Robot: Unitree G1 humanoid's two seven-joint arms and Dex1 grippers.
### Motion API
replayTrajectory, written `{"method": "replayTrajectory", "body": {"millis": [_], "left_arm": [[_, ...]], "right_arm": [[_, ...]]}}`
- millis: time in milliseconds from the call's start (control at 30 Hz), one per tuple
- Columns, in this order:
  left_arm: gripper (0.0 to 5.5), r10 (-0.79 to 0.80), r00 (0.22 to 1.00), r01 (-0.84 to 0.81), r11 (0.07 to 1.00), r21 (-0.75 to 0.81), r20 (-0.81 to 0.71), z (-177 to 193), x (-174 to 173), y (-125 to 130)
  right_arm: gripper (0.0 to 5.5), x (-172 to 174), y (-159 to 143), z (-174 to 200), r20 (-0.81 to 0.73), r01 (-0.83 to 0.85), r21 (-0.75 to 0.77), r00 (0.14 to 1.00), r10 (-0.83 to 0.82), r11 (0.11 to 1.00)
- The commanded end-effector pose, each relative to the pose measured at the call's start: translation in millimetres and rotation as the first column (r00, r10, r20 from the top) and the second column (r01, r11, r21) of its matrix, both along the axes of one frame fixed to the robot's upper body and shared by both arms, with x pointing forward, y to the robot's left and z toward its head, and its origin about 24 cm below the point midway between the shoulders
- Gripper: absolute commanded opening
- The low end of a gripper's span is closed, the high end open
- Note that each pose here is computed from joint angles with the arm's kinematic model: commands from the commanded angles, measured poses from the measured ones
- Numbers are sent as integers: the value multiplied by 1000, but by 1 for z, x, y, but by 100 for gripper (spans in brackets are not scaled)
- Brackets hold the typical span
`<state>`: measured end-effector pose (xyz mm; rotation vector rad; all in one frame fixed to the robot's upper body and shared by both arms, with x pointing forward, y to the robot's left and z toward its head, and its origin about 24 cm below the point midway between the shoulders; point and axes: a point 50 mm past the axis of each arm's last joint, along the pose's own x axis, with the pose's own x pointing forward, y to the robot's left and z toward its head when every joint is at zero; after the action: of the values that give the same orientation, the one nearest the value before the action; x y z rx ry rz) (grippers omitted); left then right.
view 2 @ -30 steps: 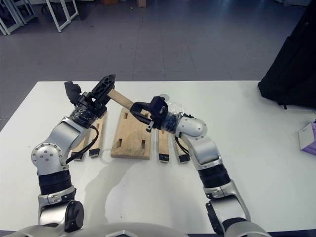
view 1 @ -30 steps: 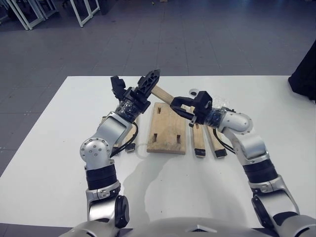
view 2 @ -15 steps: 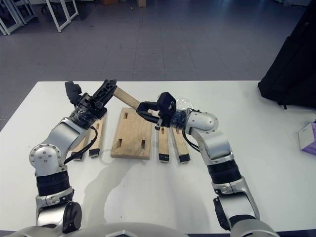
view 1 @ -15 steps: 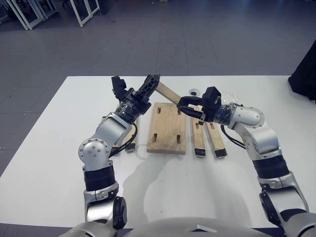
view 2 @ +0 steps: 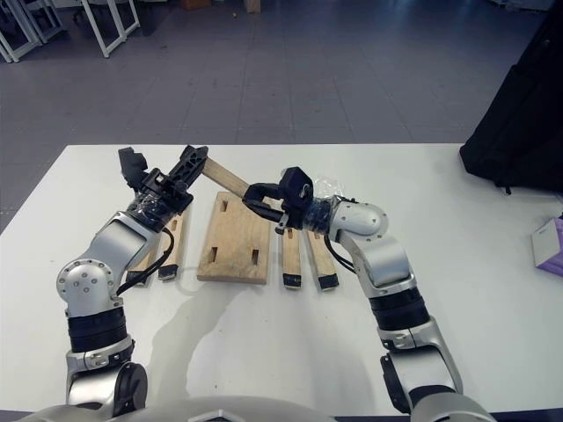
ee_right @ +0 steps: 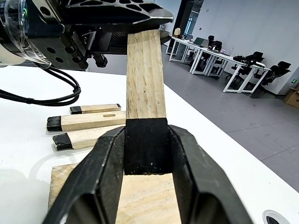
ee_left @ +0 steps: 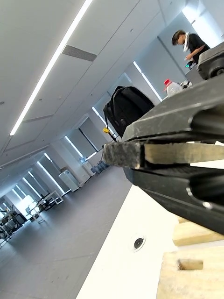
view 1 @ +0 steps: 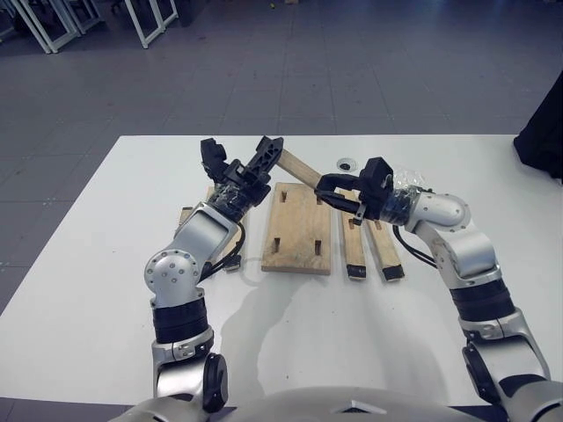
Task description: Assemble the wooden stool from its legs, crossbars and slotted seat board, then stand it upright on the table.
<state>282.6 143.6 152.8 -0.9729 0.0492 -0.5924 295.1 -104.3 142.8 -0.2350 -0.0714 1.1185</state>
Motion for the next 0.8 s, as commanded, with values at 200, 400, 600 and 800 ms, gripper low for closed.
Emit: {"method": "replayTrajectory", "body": {"millis": [200,400,600,800], "left_arm": [[44,260,964,-267,950,160,65,2,5,54],[44,431,893,-435,747,502,132,-14,0,94],[44,500,860,-428,601,675,100,-47,-3,106],[44,544,828,-457,517,723,134,-53,-5,115]], "right_arm": [[323,7,-31,10,-161,209,208,971,-178,955],[327,9,-40,-7,-216,410,258,907,-361,875],[327,0,-29,-19,-253,455,280,884,-392,845],[327,-10,-26,-26,-277,470,271,874,-399,840]]}}
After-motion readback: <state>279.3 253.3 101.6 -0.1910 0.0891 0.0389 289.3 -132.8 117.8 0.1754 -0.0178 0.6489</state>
